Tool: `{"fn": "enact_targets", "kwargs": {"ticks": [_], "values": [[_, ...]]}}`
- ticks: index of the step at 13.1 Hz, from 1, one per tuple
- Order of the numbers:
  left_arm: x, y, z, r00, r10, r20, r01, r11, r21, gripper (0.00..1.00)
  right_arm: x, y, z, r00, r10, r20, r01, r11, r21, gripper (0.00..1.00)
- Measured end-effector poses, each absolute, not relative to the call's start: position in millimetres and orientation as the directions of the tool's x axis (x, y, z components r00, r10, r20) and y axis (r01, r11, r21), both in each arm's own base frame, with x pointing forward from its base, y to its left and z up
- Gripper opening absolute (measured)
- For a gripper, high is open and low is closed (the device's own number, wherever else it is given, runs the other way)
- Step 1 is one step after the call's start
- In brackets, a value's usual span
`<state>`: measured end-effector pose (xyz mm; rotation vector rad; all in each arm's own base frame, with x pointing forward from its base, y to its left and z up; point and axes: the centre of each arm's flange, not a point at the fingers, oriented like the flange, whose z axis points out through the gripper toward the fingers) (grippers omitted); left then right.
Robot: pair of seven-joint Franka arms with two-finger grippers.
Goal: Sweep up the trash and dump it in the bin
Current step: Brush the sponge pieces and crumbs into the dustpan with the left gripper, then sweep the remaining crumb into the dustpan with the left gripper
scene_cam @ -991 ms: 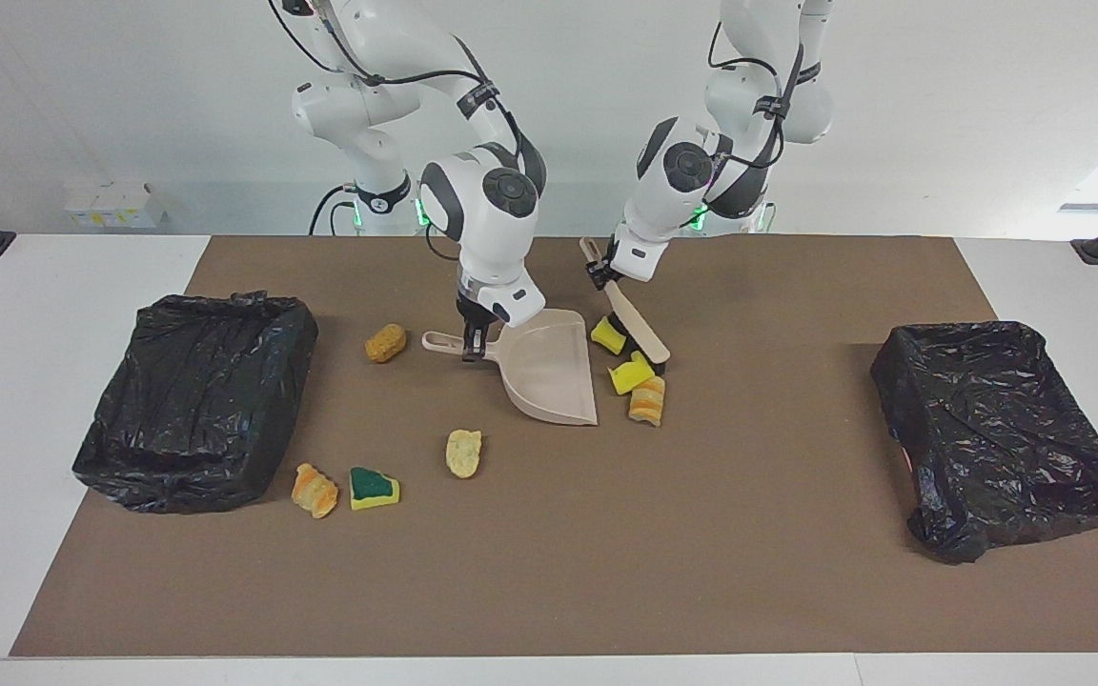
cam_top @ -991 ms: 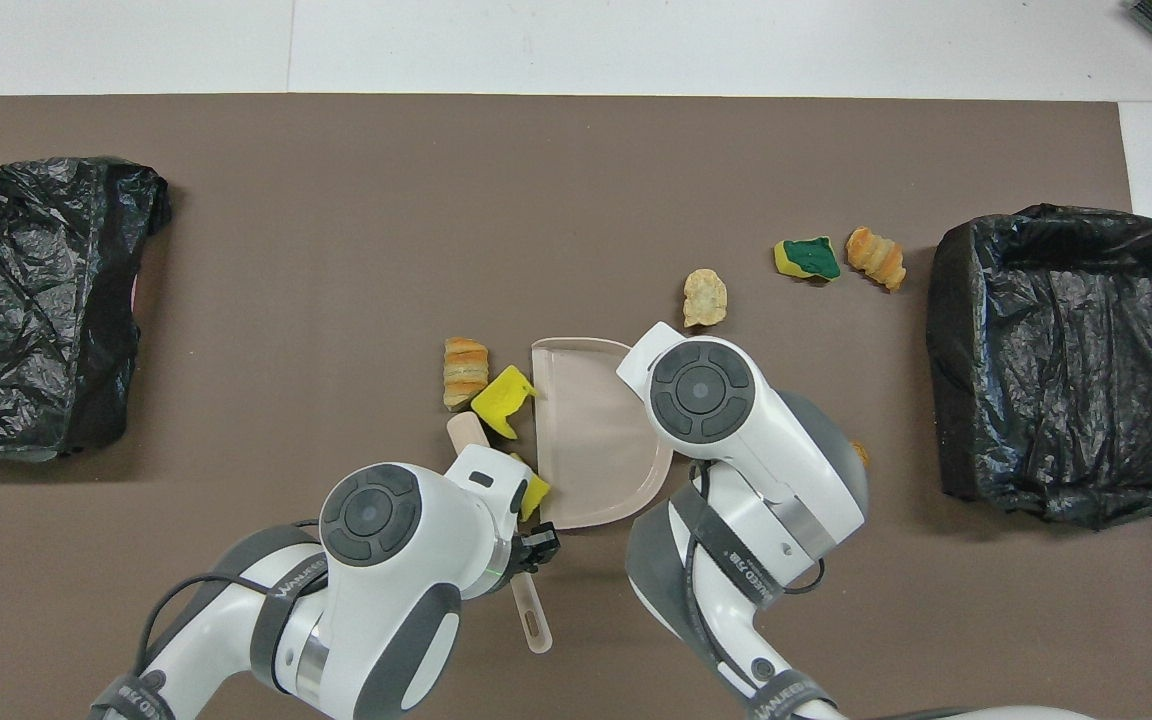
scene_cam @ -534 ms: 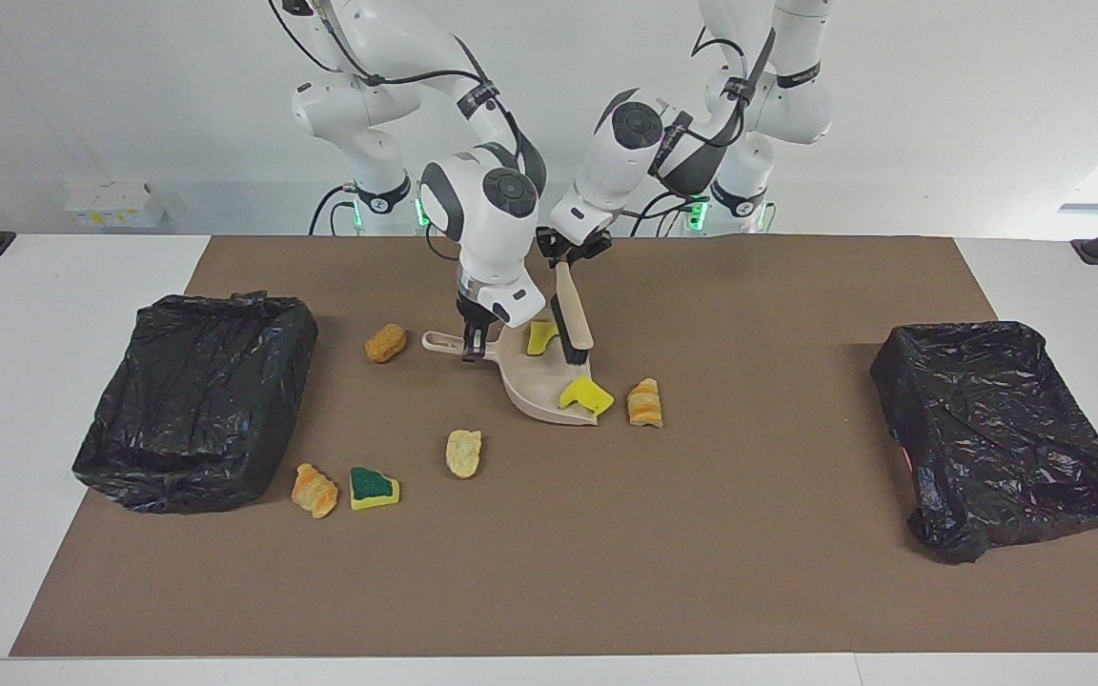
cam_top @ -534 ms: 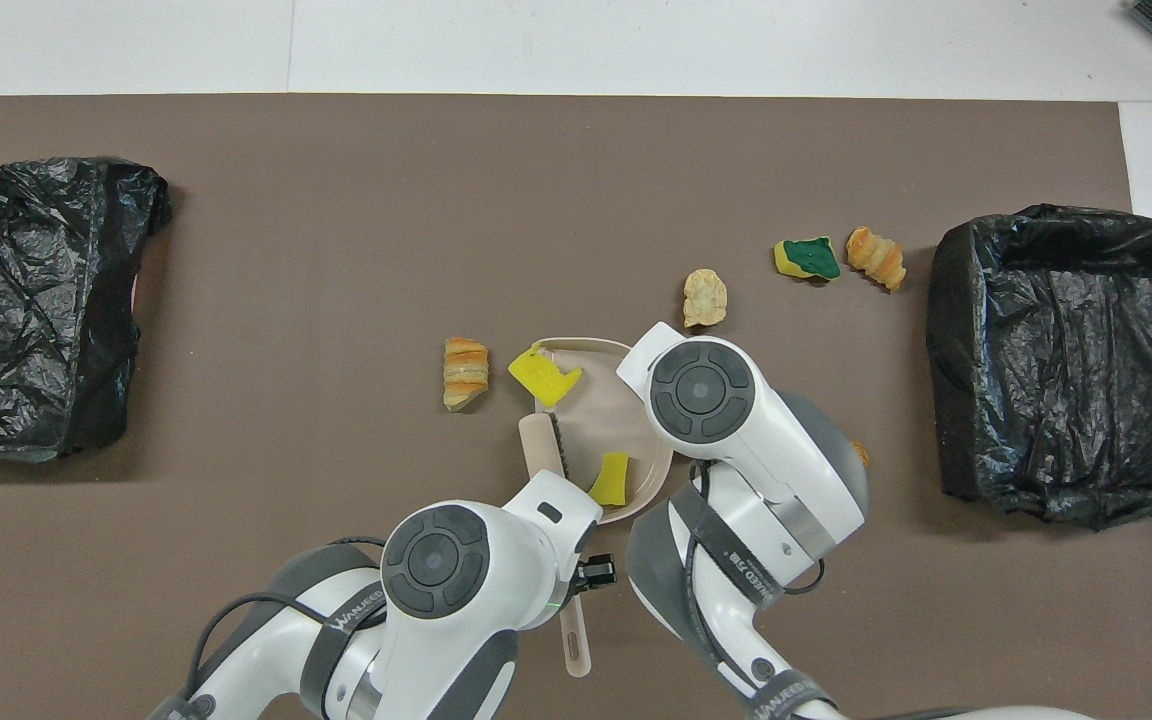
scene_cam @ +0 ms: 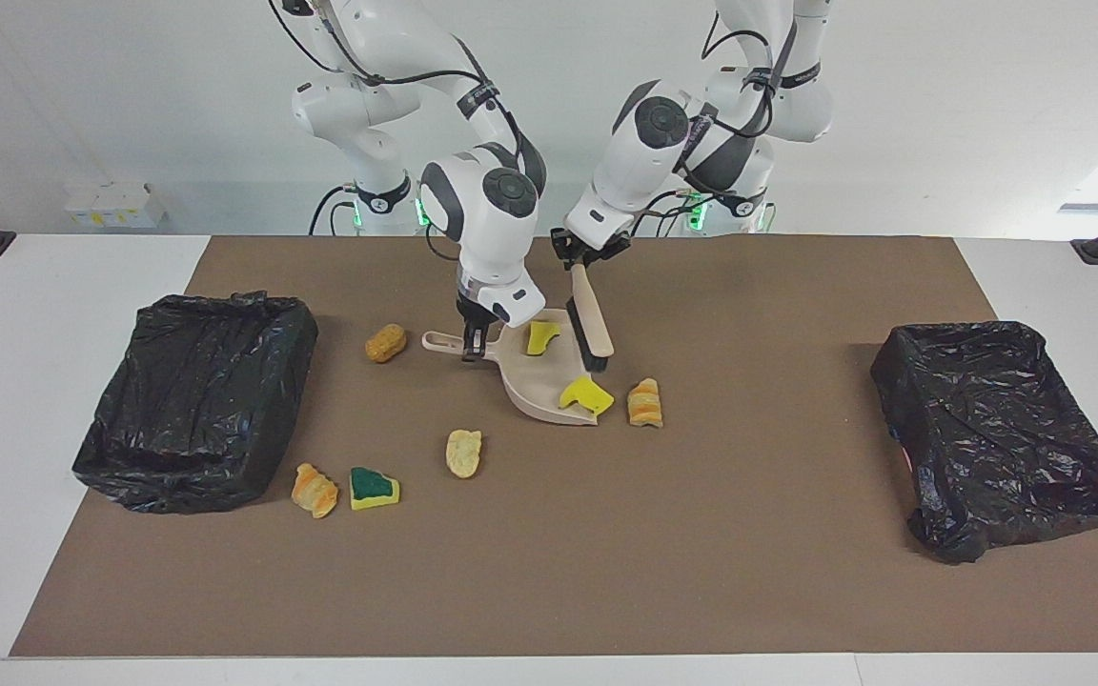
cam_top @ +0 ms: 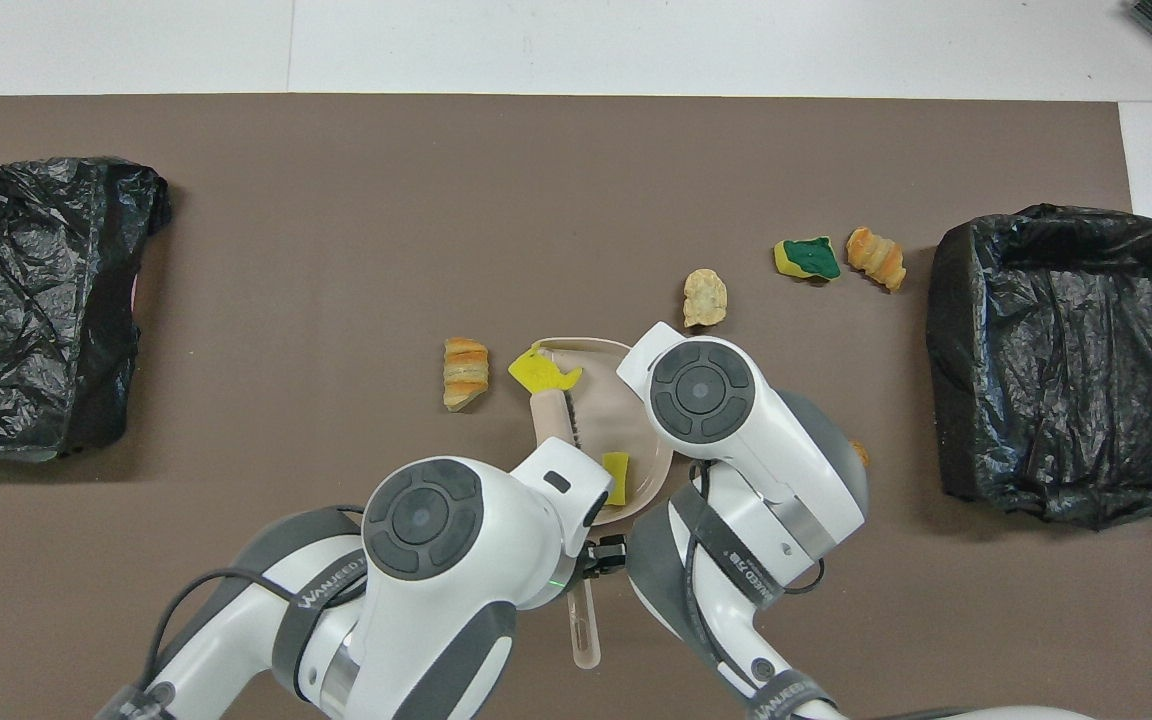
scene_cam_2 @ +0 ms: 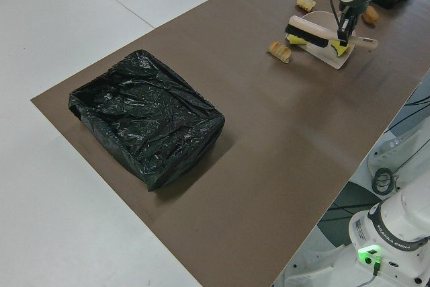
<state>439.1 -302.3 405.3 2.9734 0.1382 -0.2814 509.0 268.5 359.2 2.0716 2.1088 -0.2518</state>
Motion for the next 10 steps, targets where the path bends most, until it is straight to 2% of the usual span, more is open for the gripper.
{"fn": "enact_targets", "kwargs": {"ticks": [3, 6, 10], "values": [[482.0, -231.7, 391.1, 0.985, 0.025, -0.17, 0.046, -0.991, 0.125, 0.26, 509.0, 268.5, 359.1, -0.017, 0.97, -0.241, 1.0, 0.018, 0.002, 0.31], [504.3, -187.7, 359.7, 0.979, -0.06, -0.193, -0.037, -0.992, 0.123, 0.26, 509.0, 268.5, 359.1, -0.017, 0.97, -0.241, 1.0, 0.018, 0.002, 0.31], [497.8, -205.0, 342.0, 0.967, -0.139, -0.214, -0.112, -0.984, 0.136, 0.26, 509.0, 268.5, 359.1, -0.017, 0.97, -0.241, 1.0, 0.018, 0.002, 0.31]]}}
